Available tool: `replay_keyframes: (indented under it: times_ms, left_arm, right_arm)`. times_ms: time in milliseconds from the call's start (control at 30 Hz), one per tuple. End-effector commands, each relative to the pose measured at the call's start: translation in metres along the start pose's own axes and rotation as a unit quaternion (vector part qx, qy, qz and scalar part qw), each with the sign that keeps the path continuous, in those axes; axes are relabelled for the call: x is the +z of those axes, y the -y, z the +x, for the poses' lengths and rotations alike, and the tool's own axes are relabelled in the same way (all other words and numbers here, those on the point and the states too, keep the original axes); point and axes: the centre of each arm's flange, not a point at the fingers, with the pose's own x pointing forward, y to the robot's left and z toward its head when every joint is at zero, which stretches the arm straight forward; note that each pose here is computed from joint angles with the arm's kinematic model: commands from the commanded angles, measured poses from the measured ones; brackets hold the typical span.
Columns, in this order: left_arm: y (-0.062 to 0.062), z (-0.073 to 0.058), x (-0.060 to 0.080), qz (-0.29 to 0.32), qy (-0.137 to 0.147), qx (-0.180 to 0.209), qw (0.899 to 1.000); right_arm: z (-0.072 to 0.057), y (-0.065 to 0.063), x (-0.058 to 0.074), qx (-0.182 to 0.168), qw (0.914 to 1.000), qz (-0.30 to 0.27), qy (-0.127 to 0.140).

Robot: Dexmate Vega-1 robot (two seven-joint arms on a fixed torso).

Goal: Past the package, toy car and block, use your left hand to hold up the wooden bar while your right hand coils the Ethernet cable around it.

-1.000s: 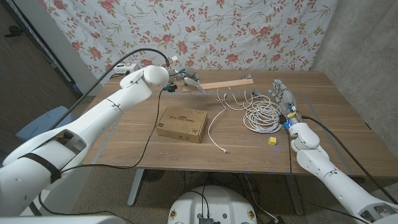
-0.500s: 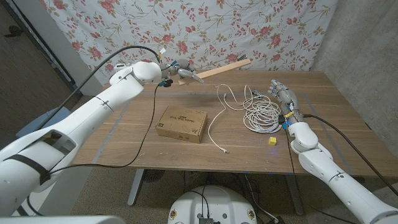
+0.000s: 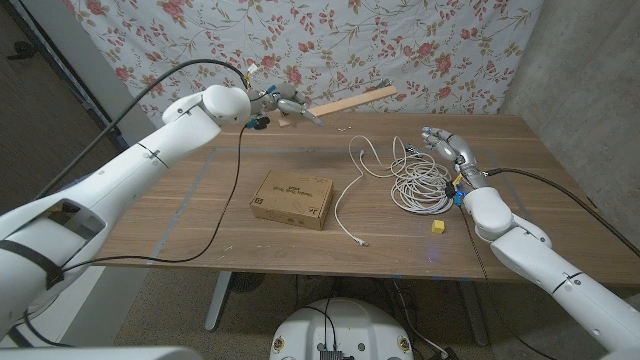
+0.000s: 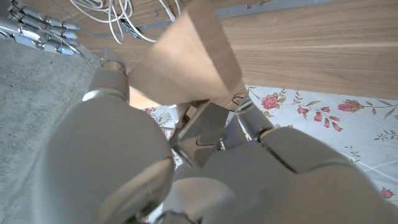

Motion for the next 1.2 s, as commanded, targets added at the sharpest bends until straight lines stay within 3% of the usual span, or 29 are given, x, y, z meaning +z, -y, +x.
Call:
replay_keyframes:
  times_ms: [33,233,567,767,1167,1200]
  left_arm:
    - [-0.009,-0.006,0.002,0.010,-0.010,-0.018,1.000]
    - [-0.014,-0.008,0.009,0.030,-0.015,-0.031,0.999]
    - [-0.022,-0.015,0.017,0.037,-0.013,-0.024,0.999]
    - [-0.026,-0.018,0.018,0.024,-0.007,-0.021,0.999]
    - [-0.032,-0.018,0.018,0.012,0.000,-0.021,1.000]
    - [-0.033,-0.018,0.018,0.011,0.001,-0.021,1.000]
  right_arm:
    - [-0.013,-0.013,0.040,0.041,0.9879,-0.150,0.002]
    - [-0.019,-0.024,0.056,0.054,0.9756,-0.212,0.018]
    - [-0.024,-0.046,0.077,0.080,0.9451,-0.311,0.060]
    - [-0.023,-0.060,0.084,0.101,0.9252,-0.356,0.085]
    - [-0.016,-0.089,0.088,0.152,0.8944,-0.404,0.116]
    - [-0.015,-0.092,0.088,0.158,0.8877,-0.416,0.120]
